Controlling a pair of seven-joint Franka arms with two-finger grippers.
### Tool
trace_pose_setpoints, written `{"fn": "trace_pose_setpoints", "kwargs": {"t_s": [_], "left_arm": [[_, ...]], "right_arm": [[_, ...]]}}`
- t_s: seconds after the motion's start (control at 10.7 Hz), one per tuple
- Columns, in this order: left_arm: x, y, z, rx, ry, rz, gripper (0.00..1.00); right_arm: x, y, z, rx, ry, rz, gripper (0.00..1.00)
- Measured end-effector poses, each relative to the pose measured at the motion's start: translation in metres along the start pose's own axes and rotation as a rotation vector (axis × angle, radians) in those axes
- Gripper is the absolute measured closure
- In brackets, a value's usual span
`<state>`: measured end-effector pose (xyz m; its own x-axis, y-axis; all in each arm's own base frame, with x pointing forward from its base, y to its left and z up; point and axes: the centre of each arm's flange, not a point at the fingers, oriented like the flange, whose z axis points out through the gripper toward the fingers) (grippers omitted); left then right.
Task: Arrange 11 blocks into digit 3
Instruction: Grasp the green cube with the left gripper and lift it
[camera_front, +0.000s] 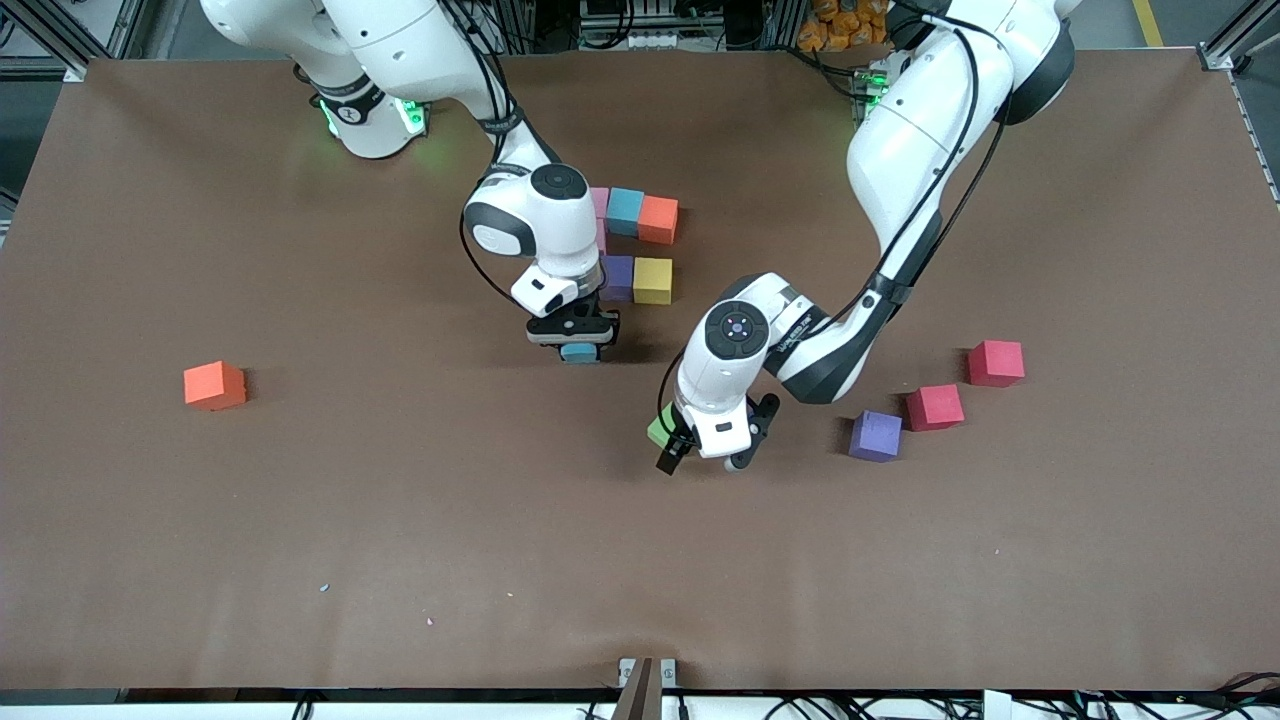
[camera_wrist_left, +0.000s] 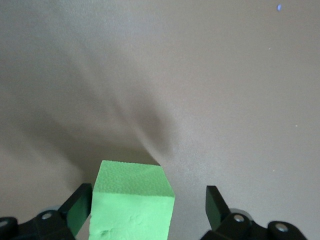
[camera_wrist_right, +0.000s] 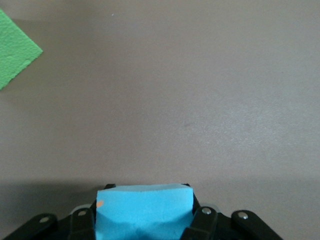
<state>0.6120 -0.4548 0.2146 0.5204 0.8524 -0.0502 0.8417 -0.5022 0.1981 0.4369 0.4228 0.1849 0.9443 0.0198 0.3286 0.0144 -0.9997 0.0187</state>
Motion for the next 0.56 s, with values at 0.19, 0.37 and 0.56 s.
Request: {"fn": "trace_pose_setpoints", "kwargs": {"t_s": [0.19, 0.37, 0.56], "left_arm": [[-0.007, -0.004, 0.009, 0.01, 0.002, 0.01, 0.0], [-0.011, -0.006, 0.015, 0.016, 0.003, 0.017, 0.0], [-0.012, -0.007, 0.016, 0.018, 0.003, 0.019, 0.0]], "right_arm": [[-0.002, -0.002, -0.001, 0.003, -0.001, -0.003, 0.41], [-0.002, -0.002, -0.001, 0.003, -0.001, -0.003, 0.41], [-0.002, -0.002, -0.001, 0.003, -0.001, -0.001, 0.41]]}}
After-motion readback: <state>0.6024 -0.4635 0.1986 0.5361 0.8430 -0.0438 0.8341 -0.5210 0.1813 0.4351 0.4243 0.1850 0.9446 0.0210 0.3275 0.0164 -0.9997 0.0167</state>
